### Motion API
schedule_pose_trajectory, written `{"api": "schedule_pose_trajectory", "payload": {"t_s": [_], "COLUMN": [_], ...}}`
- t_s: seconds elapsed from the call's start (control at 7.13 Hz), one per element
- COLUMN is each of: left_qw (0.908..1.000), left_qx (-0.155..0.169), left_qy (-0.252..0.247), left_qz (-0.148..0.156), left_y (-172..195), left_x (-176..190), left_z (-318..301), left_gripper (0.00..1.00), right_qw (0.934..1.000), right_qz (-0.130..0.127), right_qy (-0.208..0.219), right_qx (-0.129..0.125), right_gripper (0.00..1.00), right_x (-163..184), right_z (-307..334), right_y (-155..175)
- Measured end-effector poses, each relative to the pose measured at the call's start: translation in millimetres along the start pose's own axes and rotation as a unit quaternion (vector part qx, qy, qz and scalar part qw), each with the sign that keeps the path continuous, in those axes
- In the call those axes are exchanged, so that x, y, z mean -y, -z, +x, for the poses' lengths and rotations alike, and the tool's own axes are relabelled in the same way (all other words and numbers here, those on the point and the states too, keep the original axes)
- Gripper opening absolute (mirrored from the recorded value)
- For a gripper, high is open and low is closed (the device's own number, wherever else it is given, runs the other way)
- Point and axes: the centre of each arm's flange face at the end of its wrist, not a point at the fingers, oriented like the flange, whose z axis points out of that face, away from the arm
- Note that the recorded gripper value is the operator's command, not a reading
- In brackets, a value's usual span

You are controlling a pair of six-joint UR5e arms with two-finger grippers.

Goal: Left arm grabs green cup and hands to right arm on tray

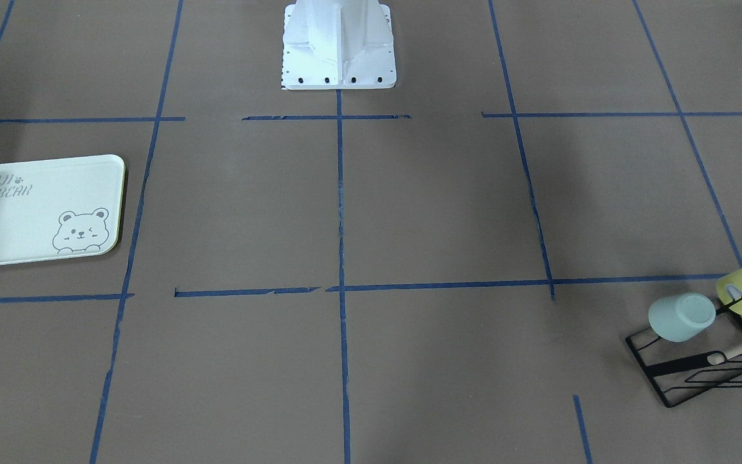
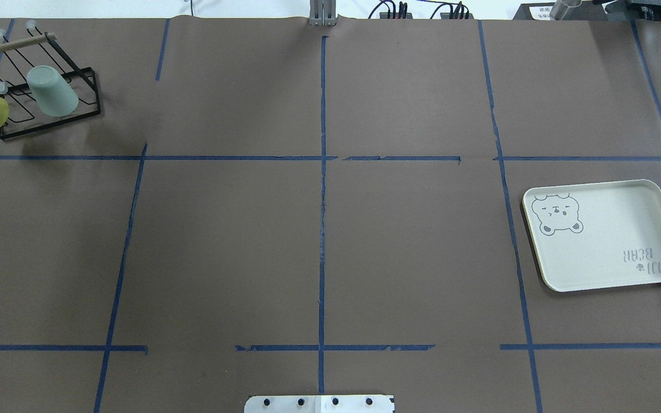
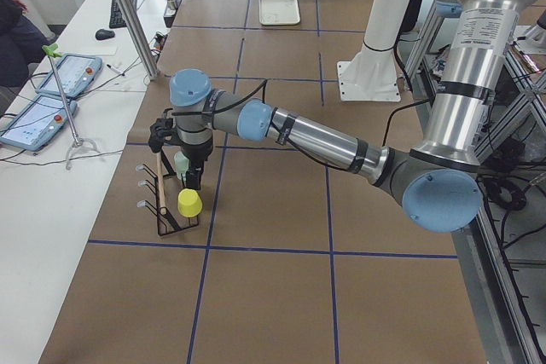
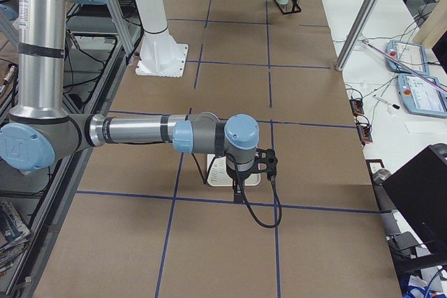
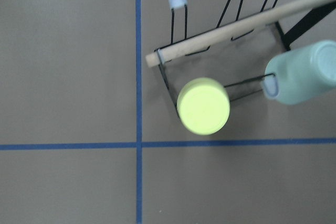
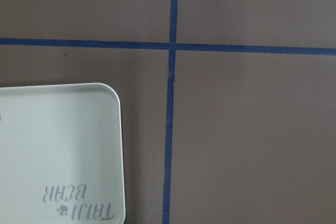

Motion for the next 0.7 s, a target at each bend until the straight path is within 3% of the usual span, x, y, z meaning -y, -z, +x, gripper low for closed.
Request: {"api": "schedule_pose_trajectory", "payload": {"t_s": [0.42,0.7], "left_qw": [0.9971,0.9916], "left_qx": [0.033,0.071], "left_qy": [0.068,0.106], "left_qz": [-0.005,0.020], "left_y": [-38.5,-75.7], "left_x": [52.8,72.0], "left_z": [87.4,130.0], "left_gripper": [1.00,1.00], "right_qw": [1.0000,1.0000], "right_qz": [-0.001,-0.002], "right_qy": [-0.002,-0.003], "right_qx": [0.000,0.000], "right_gripper": [1.00,1.00], "right_x": [-0.5,-0.8], "right_z": [1.0,1.3], "right_y": [-1.1,-1.5]}}
